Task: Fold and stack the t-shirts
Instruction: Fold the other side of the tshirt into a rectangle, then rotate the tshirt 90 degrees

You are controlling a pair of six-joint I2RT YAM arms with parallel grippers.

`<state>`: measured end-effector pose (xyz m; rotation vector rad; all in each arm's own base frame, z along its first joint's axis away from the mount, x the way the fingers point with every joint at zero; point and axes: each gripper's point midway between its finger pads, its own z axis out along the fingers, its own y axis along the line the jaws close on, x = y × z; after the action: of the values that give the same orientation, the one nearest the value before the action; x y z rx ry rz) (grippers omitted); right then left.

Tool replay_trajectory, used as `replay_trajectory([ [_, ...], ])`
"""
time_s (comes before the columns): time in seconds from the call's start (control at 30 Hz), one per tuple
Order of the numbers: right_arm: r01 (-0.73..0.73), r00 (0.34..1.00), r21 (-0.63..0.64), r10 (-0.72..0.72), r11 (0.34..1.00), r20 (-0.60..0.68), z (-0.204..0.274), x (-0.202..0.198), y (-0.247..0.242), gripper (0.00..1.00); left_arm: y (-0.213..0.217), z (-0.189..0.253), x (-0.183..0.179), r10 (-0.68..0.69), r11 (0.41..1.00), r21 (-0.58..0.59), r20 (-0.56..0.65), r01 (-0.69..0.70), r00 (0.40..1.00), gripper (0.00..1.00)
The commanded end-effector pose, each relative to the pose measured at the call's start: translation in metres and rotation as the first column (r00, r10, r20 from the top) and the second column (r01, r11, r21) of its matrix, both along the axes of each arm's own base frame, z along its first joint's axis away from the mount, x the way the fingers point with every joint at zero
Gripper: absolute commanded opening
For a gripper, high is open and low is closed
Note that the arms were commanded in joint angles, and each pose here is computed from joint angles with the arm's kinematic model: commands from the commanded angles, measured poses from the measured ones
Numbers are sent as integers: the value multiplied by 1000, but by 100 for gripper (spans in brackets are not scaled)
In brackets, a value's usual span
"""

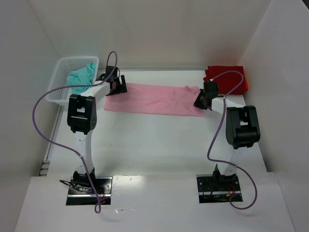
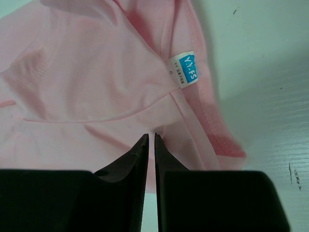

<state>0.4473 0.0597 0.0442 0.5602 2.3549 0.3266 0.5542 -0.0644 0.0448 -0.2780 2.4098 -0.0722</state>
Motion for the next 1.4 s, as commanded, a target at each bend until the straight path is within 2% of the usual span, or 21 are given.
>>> replay_trajectory([
  [0.0, 11, 1000, -38, -12, 999, -13, -4, 3, -4, 14, 5, 16, 10, -11, 1000, 21, 30, 11, 999, 91],
  [0.17, 73, 996, -98, -77, 993, -36, 2, 1, -19, 14, 3, 60, 14, -82, 996, 50, 104, 77, 991, 96],
  [0.2, 86, 994, -104, -93, 991, -57, 1, -2, -21, 14, 3, 69, 16, -82, 996, 49, 124, 76, 989, 100],
  [0.27, 101, 990, -113, -111, 988, -85, 0, -7, -23, 14, 1, 85, 16, -98, 995, 47, 147, 92, 984, 100],
  [0.47, 193, 975, -72, -200, 978, -102, 11, -32, -25, 15, -13, 101, 13, -176, 984, 17, 170, 175, 970, 100],
  [0.6, 212, 965, -95, -223, 973, -134, 5, -50, -31, 15, -29, 114, 13, -322, 946, 28, 194, 322, 927, 100],
  [0.67, 213, 958, -116, -231, 970, -172, -3, -58, -33, 15, -38, 112, 8, -471, 882, 77, 172, 465, 865, 100],
  [0.7, 212, 956, -119, -231, 970, -180, -4, -60, -33, 15, -42, 113, 6, -565, 824, 155, 157, 545, 810, 100],
  [0.73, 212, 956, -119, -231, 970, -180, -1, -61, -33, 15, -43, 105, 2, -599, 798, 187, 126, 574, 791, 100],
  [0.8, 202, 964, -90, -214, 975, -160, 9, -60, -29, 23, -43, 110, -4, -668, 731, 274, 100, 626, 737, 100],
  [0.87, 191, 978, -27, -192, 981, -85, 40, -52, -20, 34, -45, 99, -12, -715, 683, 287, 76, 672, 695, 100],
  [0.9, 193, 980, -3, -193, 981, -53, 51, -49, -18, 43, -45, 93, -17, -744, 654, 271, 65, 706, 665, 100],
  [0.93, 193, 981, 29, -193, 981, 12, 78, -41, -15, 46, -45, 92, -19, -787, 597, 305, 44, 742, 616, 100],
  [1.0, 162, 984, 85, -167, 983, 62, 100, -34, -6, 53, -45, 78, -29, -825, 540, 300, 5, 787, 565, 100],
  [1.03, 148, 985, 100, -156, 984, 77, 108, -33, -3, 56, -51, 78, -32, -871, 467, 315, 7, 826, 491, 100],
  [1.1, 130, 984, 138, -145, 982, 99, 119, -27, 4, 59, -54, 69, -36, -910, 386, 332, -17, 861, 415, 99],
  [1.23, 133, 984, 140, -148, 981, 98, 119, -25, 8, 63, -58, 66, -30, -931, 337, 339, -19, 878, 365, 99],
  [1.37, 108, 990, 134, -119, 985, 72, 103, -22, 21, 65, -57, 53, -21, -937, 309, 348, -46, 885, 346, 99],
])
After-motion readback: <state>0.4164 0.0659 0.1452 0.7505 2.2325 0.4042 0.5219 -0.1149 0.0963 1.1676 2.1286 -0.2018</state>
